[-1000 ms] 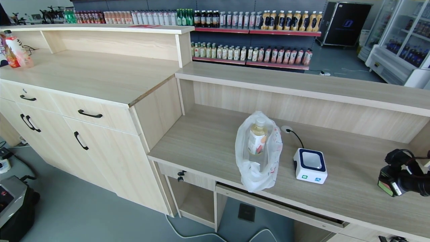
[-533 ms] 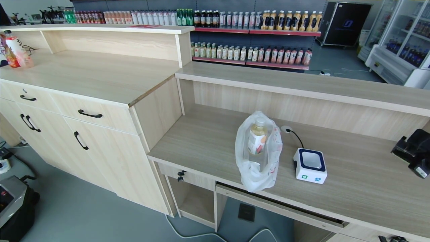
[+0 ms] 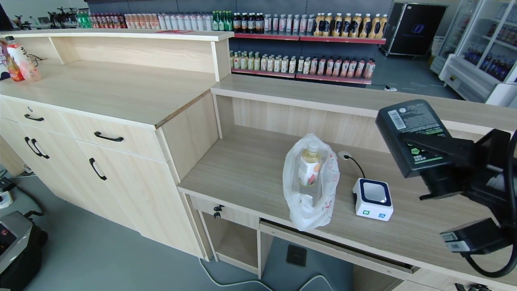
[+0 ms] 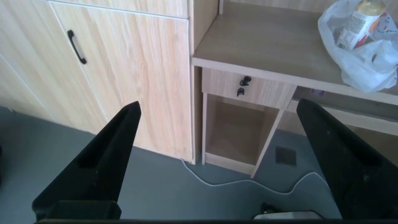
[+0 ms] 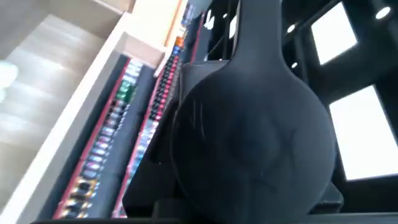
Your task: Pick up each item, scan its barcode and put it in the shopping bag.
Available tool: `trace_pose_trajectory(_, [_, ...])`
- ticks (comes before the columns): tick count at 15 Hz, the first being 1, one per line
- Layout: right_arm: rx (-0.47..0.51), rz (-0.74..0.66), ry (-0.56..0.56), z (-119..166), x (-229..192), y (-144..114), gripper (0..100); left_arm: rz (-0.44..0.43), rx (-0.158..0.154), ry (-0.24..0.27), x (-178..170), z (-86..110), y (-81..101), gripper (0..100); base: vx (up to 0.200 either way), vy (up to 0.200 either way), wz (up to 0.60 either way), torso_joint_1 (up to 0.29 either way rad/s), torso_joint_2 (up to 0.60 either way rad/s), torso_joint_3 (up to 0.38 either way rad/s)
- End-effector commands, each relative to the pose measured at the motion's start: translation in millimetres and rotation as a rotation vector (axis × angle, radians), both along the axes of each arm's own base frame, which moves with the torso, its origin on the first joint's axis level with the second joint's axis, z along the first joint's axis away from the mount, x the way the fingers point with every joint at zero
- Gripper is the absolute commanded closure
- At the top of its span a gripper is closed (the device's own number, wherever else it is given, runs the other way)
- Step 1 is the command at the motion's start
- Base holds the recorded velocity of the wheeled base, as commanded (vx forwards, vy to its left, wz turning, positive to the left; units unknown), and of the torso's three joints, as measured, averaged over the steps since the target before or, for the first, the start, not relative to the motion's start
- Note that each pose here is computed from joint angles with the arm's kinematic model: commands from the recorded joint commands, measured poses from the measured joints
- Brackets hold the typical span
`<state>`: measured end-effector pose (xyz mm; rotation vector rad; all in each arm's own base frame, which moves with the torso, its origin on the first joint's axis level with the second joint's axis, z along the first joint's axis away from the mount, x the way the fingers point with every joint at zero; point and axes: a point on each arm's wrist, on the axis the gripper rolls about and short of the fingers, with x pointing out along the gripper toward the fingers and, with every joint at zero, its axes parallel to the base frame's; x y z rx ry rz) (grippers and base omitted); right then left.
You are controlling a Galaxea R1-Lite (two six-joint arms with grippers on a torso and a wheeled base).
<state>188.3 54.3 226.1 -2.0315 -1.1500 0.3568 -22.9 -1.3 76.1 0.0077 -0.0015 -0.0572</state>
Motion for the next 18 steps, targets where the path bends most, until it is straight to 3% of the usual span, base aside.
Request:
trace_pose_trajectory(1, [-0.092, 0.251, -0.260, 1, -31, 44, 100, 0.000, 0.000, 0.000, 0, 0.0, 0.0, 0, 0.000, 0.000, 0.00, 0.000, 0.00, 0.000])
trace_pose_trajectory(6, [-0.088, 0.319, -0.425, 17, -55, 35, 100, 0.000, 0.000, 0.000, 0, 0.0, 0.0, 0, 0.000, 0.000, 0.00, 0.000, 0.00, 0.000])
trace_pose_trajectory(9, [-0.093, 0.369, -0.423, 16, -55, 36, 100, 0.000, 0.000, 0.000, 0, 0.0, 0.0, 0, 0.000, 0.000, 0.00, 0.000, 0.00, 0.000])
trace_pose_trajectory(12, [-0.097, 0.386, -0.402, 13, -55, 36, 100, 0.000, 0.000, 0.000, 0, 0.0, 0.0, 0, 0.000, 0.000, 0.00, 0.000, 0.00, 0.000])
trace_pose_trajectory(15, [-0.162, 0.489, -0.238, -9, -49, 39, 100, 0.000, 0.000, 0.000, 0, 0.0, 0.0, 0, 0.000, 0.000, 0.00, 0.000, 0.00, 0.000])
trace_pose_trajectory(18, [-0.198, 0.513, -0.195, -15, -54, 38, 100, 0.000, 0.000, 0.001, 0, -0.1, 0.0, 0, 0.000, 0.000, 0.00, 0.000, 0.00, 0.000])
